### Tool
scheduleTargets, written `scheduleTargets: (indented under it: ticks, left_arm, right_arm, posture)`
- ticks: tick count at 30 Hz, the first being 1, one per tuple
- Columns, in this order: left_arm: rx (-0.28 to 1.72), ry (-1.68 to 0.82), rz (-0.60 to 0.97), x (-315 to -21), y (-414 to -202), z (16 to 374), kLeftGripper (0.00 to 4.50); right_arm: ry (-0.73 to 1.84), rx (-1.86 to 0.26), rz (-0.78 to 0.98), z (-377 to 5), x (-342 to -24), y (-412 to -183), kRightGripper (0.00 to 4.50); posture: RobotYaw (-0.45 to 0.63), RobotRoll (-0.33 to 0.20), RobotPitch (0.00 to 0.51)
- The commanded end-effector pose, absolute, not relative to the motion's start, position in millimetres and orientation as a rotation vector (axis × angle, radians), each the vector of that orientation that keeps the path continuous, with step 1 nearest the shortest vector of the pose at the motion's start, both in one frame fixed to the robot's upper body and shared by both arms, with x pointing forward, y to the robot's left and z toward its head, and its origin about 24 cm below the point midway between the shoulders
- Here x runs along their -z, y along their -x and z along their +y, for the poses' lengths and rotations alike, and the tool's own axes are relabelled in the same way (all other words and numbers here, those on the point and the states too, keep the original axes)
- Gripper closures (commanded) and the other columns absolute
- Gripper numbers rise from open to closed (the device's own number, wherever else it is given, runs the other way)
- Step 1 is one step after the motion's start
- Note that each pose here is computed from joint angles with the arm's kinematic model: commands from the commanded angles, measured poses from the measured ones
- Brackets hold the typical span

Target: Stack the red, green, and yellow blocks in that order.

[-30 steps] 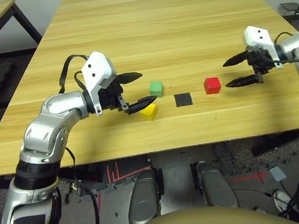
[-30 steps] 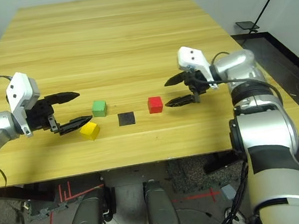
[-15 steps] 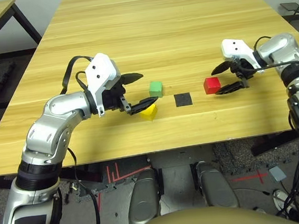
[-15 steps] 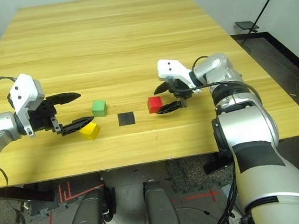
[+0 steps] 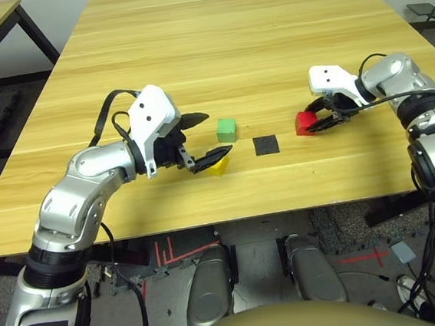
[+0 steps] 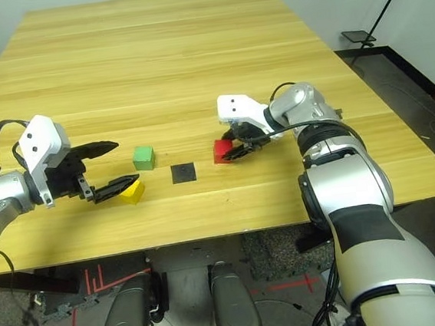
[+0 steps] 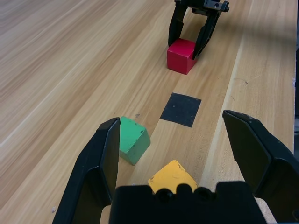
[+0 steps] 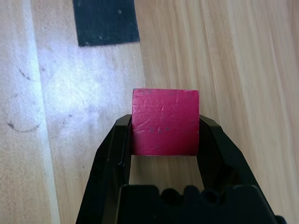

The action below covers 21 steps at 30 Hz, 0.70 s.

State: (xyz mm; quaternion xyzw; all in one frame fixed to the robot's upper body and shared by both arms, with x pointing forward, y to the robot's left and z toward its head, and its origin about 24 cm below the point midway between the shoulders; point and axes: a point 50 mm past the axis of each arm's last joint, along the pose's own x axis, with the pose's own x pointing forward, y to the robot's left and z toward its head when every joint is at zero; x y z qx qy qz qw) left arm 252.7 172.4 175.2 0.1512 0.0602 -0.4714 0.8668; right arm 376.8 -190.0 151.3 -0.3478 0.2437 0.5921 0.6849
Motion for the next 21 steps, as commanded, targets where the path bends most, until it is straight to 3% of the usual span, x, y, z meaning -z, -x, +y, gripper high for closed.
scheduleTargets:
  ticks: [1,9,21]
  left_arm:
    - [0.988,-0.318,0.123,-179,-251,171,0.00]
    - [0.988,-0.341,0.108,-182,-262,165,0.00]
    - [0.946,-0.332,0.093,-182,-266,161,0.00]
  right_arm:
    - [0.752,-1.406,0.472,-171,-174,-380,2.46]
    - [0.747,-1.566,0.493,-139,-167,-372,2.46]
    - [0.822,-1.551,0.526,-126,-146,-364,2.46]
  posture:
    - [0.51,-0.122,0.102]
    - [0.51,-0.135,0.106]
    - [0.54,-0.144,0.119]
